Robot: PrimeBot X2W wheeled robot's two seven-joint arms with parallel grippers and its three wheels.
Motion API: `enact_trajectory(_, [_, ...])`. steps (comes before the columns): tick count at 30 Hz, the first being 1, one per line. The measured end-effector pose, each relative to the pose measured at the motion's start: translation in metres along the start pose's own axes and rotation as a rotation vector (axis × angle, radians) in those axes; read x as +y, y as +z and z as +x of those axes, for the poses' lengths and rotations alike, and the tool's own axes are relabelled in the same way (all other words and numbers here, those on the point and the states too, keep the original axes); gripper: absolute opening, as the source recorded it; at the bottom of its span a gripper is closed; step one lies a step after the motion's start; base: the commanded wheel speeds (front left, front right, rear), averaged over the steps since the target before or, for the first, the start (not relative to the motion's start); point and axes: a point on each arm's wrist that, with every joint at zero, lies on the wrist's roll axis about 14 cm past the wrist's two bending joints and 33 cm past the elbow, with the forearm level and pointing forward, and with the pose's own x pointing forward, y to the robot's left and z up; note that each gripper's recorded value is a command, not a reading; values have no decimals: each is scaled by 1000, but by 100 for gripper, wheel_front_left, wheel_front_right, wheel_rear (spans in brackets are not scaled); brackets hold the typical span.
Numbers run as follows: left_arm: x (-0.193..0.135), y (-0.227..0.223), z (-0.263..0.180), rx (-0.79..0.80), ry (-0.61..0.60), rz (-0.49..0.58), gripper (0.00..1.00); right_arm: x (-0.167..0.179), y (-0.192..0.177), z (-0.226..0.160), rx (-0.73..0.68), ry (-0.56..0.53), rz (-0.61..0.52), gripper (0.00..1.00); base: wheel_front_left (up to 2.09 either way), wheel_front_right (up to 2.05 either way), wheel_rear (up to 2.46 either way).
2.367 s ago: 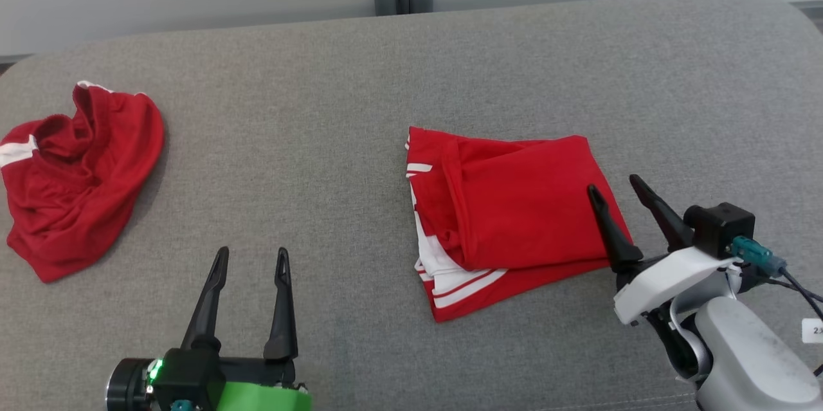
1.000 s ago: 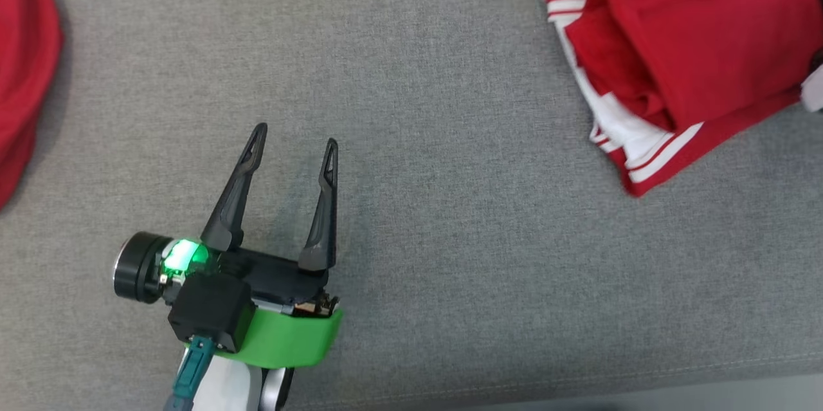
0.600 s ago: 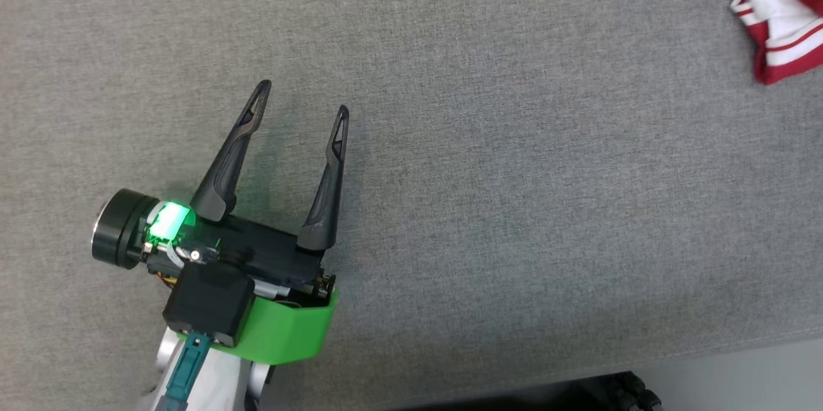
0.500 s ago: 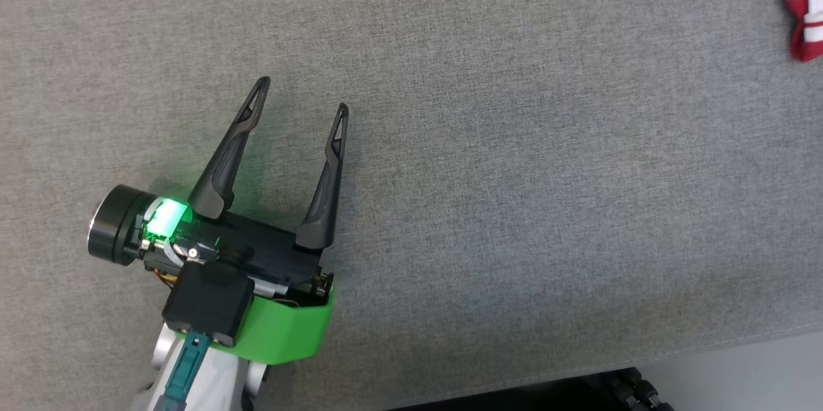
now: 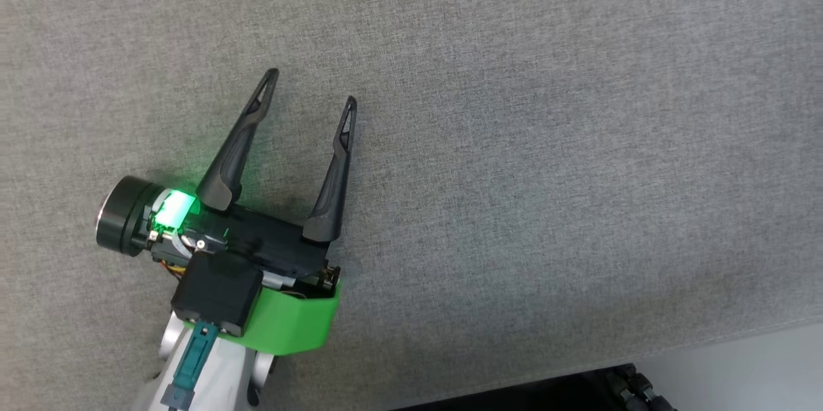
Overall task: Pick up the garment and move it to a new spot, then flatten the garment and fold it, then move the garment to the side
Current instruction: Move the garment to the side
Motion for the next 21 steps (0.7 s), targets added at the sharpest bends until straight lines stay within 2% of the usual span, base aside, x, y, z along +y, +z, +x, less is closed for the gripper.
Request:
enact_trajectory(2, [-2,8,-1,-11,8,-4,100,21,-8,-11,16,39,16,100,0,0,0])
enact_trajectory(7, [-3,33,-11,-40,48,6,100,79,-11,-45,24,129,140,100,0,0,0])
enact_trajectory(15, [-5,79,-46,-92,130,10,100,140,44,-96,-88,253,300,100,0,0,0])
enact_trajectory(21, [10,103,-80,-119,248,1,100,174,85,-144,-172,330,403,100,0,0,0])
